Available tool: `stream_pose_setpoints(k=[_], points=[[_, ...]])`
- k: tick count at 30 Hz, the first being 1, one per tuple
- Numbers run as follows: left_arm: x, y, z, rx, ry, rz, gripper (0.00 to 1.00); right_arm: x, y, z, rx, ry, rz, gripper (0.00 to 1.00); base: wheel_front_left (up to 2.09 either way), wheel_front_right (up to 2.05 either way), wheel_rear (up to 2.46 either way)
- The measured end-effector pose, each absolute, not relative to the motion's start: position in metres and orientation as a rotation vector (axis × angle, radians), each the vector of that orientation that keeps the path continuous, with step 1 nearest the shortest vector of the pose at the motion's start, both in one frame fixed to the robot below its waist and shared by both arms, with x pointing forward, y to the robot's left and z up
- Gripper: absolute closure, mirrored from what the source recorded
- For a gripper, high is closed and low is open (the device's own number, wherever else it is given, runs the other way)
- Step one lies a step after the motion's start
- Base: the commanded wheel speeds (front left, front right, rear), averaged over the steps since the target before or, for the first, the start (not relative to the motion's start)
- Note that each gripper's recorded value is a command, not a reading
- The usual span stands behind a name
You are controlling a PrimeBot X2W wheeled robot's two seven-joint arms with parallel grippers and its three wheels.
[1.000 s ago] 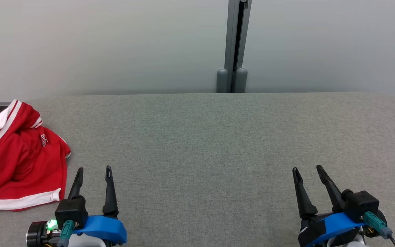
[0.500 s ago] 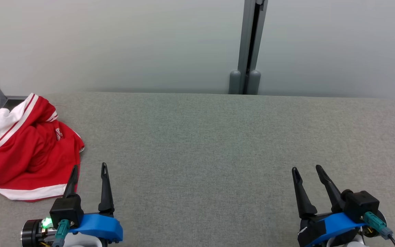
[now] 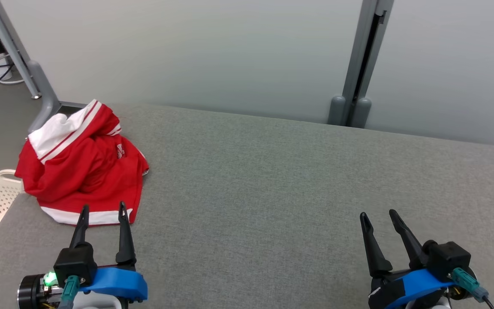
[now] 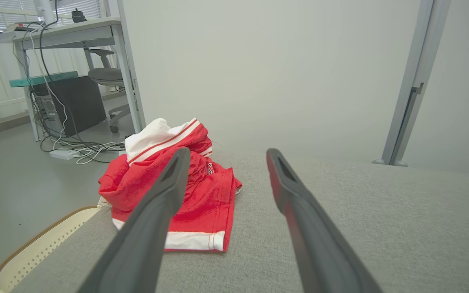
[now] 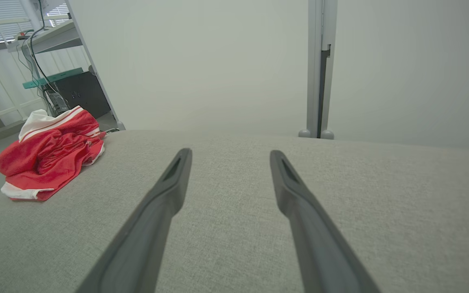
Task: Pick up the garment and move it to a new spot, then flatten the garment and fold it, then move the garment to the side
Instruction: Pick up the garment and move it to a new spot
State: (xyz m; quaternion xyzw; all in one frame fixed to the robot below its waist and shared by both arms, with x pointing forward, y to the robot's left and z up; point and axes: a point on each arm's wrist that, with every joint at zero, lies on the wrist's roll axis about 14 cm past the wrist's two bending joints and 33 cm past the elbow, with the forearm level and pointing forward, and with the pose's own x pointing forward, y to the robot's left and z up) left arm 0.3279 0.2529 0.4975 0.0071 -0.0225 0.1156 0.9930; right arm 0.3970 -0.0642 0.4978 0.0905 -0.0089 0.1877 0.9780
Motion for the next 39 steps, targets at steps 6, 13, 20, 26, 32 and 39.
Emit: stream_pose_setpoints(k=[6,13,20,26,32,39], points=[[0.310,0.277,0.500,0.021,-0.052,0.312,0.00,0.400,-0.043,0.497,0.184,-0.010,0.436,0.00,0.00,0.00,0.00],[0.284,0.303,0.500,0.027,-0.054,0.403,0.00,0.401,-0.016,0.495,0.188,0.005,0.509,0.00,0.00,0.00,0.00],[0.263,0.323,0.500,0.030,-0.052,0.475,0.00,0.401,0.008,0.492,0.189,0.021,0.575,0.00,0.00,0.00,0.00],[0.247,0.337,0.498,0.030,-0.043,0.532,0.00,0.400,0.026,0.487,0.190,0.039,0.623,0.00,0.00,0.00,0.00],[0.237,0.347,0.498,0.030,-0.040,0.572,0.00,0.401,0.036,0.487,0.193,0.041,0.650,0.00,0.00,0.00,0.00],[0.234,0.351,0.497,0.031,-0.037,0.589,0.00,0.401,0.039,0.485,0.192,0.047,0.657,0.00,0.00,0.00,0.00]])
